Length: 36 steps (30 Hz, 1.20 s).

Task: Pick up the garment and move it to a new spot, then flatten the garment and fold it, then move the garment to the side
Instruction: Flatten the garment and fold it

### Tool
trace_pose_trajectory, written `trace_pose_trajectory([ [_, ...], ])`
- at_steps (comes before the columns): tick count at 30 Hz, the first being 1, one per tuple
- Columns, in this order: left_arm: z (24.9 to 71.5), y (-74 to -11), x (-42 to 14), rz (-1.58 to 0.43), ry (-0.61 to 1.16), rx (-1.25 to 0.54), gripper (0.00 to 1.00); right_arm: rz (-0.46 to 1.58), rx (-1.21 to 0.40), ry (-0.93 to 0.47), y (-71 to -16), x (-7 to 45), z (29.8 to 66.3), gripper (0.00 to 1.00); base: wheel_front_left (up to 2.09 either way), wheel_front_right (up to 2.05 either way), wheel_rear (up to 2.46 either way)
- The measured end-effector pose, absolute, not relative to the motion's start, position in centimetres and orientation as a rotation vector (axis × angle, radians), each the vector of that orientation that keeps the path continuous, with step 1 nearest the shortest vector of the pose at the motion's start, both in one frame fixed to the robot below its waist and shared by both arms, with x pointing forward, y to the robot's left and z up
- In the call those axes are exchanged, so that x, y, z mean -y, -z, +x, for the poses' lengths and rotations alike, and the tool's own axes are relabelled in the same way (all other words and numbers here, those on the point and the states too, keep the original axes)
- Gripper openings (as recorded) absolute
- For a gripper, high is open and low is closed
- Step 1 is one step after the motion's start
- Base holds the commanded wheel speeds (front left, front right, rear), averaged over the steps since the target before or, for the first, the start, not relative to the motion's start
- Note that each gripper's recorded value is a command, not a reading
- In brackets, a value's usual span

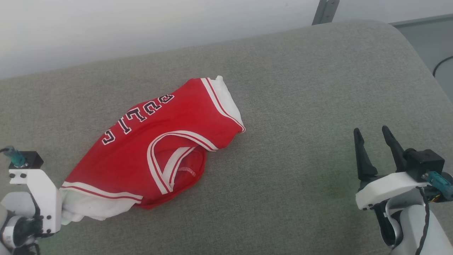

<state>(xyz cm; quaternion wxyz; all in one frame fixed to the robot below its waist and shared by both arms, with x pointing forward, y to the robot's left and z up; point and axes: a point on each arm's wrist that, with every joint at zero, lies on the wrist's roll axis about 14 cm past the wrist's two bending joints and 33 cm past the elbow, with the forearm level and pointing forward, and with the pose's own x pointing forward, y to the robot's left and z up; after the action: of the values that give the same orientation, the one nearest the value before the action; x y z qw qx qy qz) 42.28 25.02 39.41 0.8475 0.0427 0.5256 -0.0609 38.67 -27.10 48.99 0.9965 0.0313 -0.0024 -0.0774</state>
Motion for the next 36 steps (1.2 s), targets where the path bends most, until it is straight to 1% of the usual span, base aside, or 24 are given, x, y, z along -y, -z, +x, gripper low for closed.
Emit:
trace_pose_trajectory([
  [2,42.2,-38.7,-24.7,0.072,0.133,-1.114,0.00,0.062,0.000,0.151,-48.9,27.0,38.8,1.00,0.00,0.00,0.00],
  [3,42.3,-38.6,-24.7,0.065,0.128,-1.111,0.05,0.064,-0.001,0.148,-48.8,27.0,38.8,1.00,0.00,0.00,0.00],
  [5,42.7,-38.6,-24.5,0.054,0.135,-1.086,0.57,0.063,-0.007,0.139,-48.8,26.7,39.0,1.00,0.00,0.00,0.00],
  [6,42.8,-38.6,-24.4,0.044,0.135,-1.071,0.95,0.063,-0.007,0.135,-48.8,26.6,39.0,1.00,0.00,0.00,0.00],
  [7,42.9,-38.6,-24.3,0.033,0.137,-1.060,1.00,0.063,-0.006,0.131,-48.9,26.5,39.1,1.00,0.00,0.00,0.00],
  [10,43.3,-39.1,-24.3,0.006,0.130,-1.007,1.00,0.056,-0.003,0.115,-49.1,26.2,39.4,1.00,0.00,0.00,0.00],
  [14,44.1,-40.9,-24.4,-0.018,0.136,-0.879,1.00,0.053,-0.008,0.084,-49.2,25.6,39.7,1.00,0.00,0.00,0.00],
  [18,45.1,-43.8,-23.6,-0.003,0.180,-0.684,1.00,0.063,-0.026,0.047,-49.1,24.5,40.3,1.00,0.00,0.00,0.00],
  [21,45.5,-46.1,-24.1,0.029,0.169,-0.522,1.00,0.052,-0.042,0.002,-49.0,23.3,41.1,1.00,0.00,0.00,0.00],
  [28,43.7,-48.3,-25.4,-0.001,0.100,-0.316,1.00,0.042,-0.055,-0.124,-49.8,19.4,44.0,1.00,0.00,0.00,0.00],
  [31,42.5,-48.3,-25.9,-0.024,0.064,-0.264,1.00,0.033,-0.065,-0.179,-50.0,17.7,45.5,1.00,0.00,0.00,0.00],
  [35,41.3,-48.7,-26.9,-0.050,0.006,-0.187,1.00,0.011,-0.093,-0.242,-49.9,15.6,47.7,1.00,0.00,0.00,0.00],
  [36,40.9,-49.0,-27.1,-0.066,-0.013,-0.150,1.00,-0.005,-0.117,-0.270,-49.5,14.8,48.8,1.00,0.00,0.00,0.00],
])
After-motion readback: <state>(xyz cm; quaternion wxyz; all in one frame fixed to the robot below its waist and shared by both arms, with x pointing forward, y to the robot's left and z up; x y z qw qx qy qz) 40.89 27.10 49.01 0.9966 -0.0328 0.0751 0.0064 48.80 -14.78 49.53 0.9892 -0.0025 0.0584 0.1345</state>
